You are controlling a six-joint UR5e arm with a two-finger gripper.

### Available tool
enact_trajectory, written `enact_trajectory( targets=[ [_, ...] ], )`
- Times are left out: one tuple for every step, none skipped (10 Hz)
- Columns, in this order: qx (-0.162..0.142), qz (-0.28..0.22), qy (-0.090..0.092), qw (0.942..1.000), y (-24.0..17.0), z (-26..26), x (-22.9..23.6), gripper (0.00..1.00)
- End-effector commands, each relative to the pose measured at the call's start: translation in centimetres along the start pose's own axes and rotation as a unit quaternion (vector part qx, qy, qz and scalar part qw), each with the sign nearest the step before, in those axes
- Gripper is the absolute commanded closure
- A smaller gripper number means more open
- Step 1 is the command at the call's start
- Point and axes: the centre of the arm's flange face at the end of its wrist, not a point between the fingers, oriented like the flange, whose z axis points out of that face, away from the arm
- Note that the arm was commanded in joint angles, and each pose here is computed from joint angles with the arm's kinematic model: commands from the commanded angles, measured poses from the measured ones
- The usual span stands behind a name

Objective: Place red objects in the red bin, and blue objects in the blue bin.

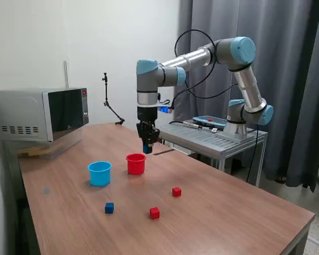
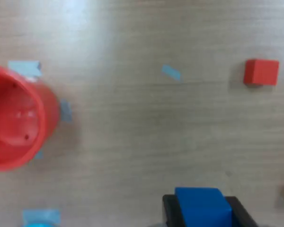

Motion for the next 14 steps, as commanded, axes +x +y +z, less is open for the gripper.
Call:
enact_trajectory(
  targets=[
    [-0.010,0.010,-0.004,0.9999,1.9,-4.9,-2.8,1.00],
    [-0.012,0.026,-0.002,0.9996,2.3,-5.1,-5.2,1.00],
    [-0.008,0.035,-0.002,0.9994,2.7,-4.4,-6.8,1.00],
    [-0.003,0.030,-0.001,0.9995,3.2,-3.5,-7.5,1.00],
    [0.000,0.028,-0.001,0.9996,3.9,-2.3,-7.6,1.00],
    [0.003,0.028,0.001,0.9996,4.6,-1.3,-7.6,1.00],
    [0.002,0.028,0.001,0.9996,5.3,-0.8,-7.8,1.00],
    [-0.001,0.029,0.002,0.9996,6.2,-0.2,-7.8,1.00],
    [-0.001,0.029,0.002,0.9996,6.6,0.4,-7.9,1.00],
    [0.004,0.030,0.002,0.9995,6.8,1.4,-8.0,1.00],
    [0.006,0.033,0.003,0.9994,7.0,2.2,-8.6,1.00],
    [0.005,0.037,0.003,0.9993,7.4,3.0,-9.2,1.00],
    [0.004,0.041,0.002,0.9992,7.8,3.6,-9.9,1.00],
    [0.002,0.044,0.002,0.9990,8.3,3.9,-10.5,1.00]
  ],
)
